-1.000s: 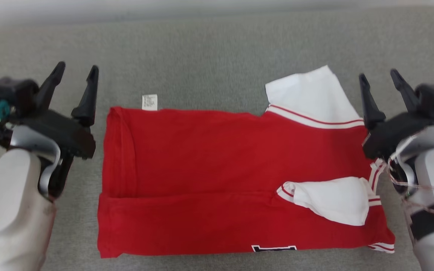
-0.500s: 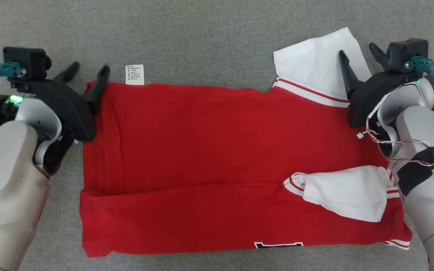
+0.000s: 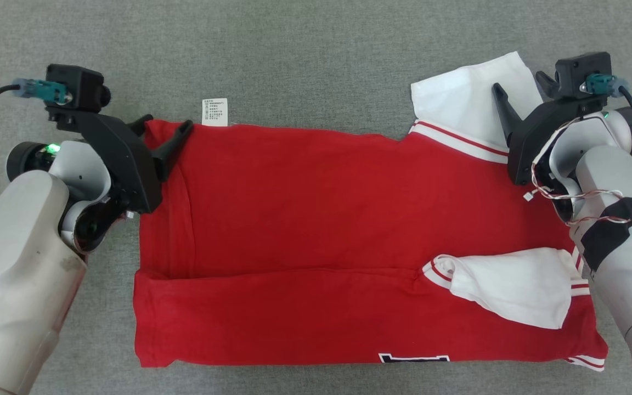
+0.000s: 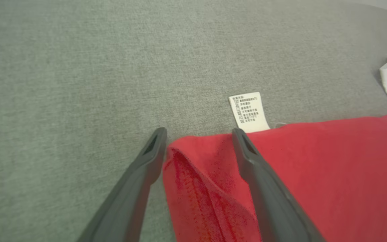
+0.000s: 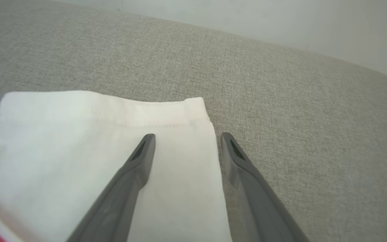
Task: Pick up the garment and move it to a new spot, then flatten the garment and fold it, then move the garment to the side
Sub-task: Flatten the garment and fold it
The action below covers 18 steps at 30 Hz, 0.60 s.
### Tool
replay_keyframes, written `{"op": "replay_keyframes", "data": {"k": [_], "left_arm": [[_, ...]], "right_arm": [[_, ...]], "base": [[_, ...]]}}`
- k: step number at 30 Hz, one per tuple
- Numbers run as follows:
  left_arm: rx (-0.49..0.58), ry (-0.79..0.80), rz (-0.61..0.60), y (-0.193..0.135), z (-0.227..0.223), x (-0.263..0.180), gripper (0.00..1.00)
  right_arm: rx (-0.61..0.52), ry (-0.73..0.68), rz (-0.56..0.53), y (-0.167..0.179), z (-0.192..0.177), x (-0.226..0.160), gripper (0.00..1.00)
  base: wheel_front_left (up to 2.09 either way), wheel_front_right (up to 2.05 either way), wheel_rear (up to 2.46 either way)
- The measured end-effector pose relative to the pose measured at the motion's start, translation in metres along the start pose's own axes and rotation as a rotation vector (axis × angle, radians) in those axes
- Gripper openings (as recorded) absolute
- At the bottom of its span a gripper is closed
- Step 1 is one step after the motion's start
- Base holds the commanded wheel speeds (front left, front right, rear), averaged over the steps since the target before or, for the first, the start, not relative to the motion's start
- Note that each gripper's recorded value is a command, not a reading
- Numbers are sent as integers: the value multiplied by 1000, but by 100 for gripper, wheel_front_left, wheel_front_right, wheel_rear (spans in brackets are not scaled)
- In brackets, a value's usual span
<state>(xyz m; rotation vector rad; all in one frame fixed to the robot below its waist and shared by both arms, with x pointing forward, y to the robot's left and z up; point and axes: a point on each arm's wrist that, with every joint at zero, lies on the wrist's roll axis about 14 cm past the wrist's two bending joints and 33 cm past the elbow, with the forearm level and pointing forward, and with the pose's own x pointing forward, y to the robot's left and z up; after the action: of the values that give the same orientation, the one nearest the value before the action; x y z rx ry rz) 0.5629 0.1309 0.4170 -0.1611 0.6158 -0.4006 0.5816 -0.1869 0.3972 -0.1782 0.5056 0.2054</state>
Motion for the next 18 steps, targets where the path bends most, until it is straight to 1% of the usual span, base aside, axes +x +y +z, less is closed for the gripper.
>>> {"op": "replay_keyframes", "data": {"k": [5,10,11,12,13,14,15,18], "left_arm": [[39,64,11,4,-9,0,100],[48,100,13,5,-12,-1,100],[47,106,12,4,-13,-2,98],[49,109,12,4,-13,-3,93],[50,109,12,5,-13,-4,46],[48,113,15,5,-13,-4,11],[49,112,14,6,-13,-5,0],[49,111,11,6,-15,-5,0]], "right_arm": [[-11,9,7,2,4,6,100],[-16,44,4,1,3,12,100],[-20,49,4,1,4,13,100],[-24,49,3,1,6,15,100],[-26,53,3,0,6,16,100],[-29,65,3,1,5,18,100],[-28,77,3,1,4,19,100],[-15,118,-3,-1,2,23,100]], "base": [[0,0,0],[0,0,0],[0,0,0],[0,0,0],[0,0,0],[0,0,0],[0,0,0],[0,0,0]]}}
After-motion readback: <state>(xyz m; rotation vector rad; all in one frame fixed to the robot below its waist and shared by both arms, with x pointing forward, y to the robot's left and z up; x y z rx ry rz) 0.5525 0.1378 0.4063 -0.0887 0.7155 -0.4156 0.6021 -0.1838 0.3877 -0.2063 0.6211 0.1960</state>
